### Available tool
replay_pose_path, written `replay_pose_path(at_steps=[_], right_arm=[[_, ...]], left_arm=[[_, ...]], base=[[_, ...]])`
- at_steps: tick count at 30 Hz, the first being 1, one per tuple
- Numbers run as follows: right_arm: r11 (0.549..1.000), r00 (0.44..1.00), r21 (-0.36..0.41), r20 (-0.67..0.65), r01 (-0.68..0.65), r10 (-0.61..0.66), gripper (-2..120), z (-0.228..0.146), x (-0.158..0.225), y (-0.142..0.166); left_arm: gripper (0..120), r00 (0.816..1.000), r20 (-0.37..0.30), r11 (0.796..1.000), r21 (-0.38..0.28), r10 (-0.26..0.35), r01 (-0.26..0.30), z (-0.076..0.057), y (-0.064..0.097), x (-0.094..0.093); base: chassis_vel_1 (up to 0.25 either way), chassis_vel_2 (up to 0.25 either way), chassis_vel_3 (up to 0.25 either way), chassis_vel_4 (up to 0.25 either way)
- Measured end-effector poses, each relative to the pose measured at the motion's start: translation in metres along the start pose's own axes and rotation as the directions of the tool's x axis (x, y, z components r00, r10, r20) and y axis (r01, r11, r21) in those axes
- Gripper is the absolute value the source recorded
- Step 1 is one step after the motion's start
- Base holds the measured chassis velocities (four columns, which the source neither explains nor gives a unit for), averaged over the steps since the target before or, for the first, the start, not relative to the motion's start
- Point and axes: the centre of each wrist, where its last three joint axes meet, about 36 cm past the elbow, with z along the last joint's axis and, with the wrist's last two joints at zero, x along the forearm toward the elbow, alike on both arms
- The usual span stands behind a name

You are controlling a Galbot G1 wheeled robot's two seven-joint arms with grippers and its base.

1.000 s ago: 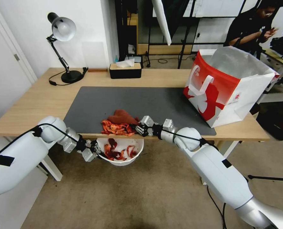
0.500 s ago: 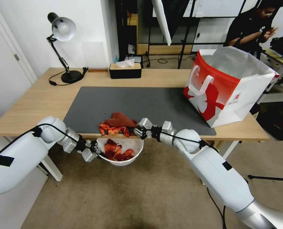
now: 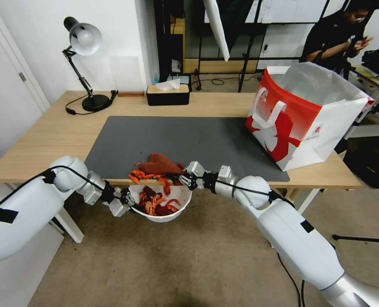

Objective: Sweep shrimp from table into container with towel, then put container into takeout bag.

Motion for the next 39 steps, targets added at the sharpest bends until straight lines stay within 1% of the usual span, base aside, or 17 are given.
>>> replay_pose_path(at_steps=[11, 39], right_arm=[[1.000, 1.000, 0.002, 0.005, 0.022, -0.022, 6, -0.001, 0.006, 0.006], [0.995, 0.995, -0.024, 0.015, 0.095, -0.095, 6, 0.001, 0.014, 0.024]], left_arm=[[0, 1.000, -0.003, 1.000, 0.004, -0.001, 0.001, 0.002, -0.002, 0.001], [0, 1.000, -0.006, 1.000, 0.004, -0.007, 0.007, 0.002, -0.002, 0.004]], base=[[0.000, 0.000, 0.000, 0.000], [0.000, 0.000, 0.000, 0.000]])
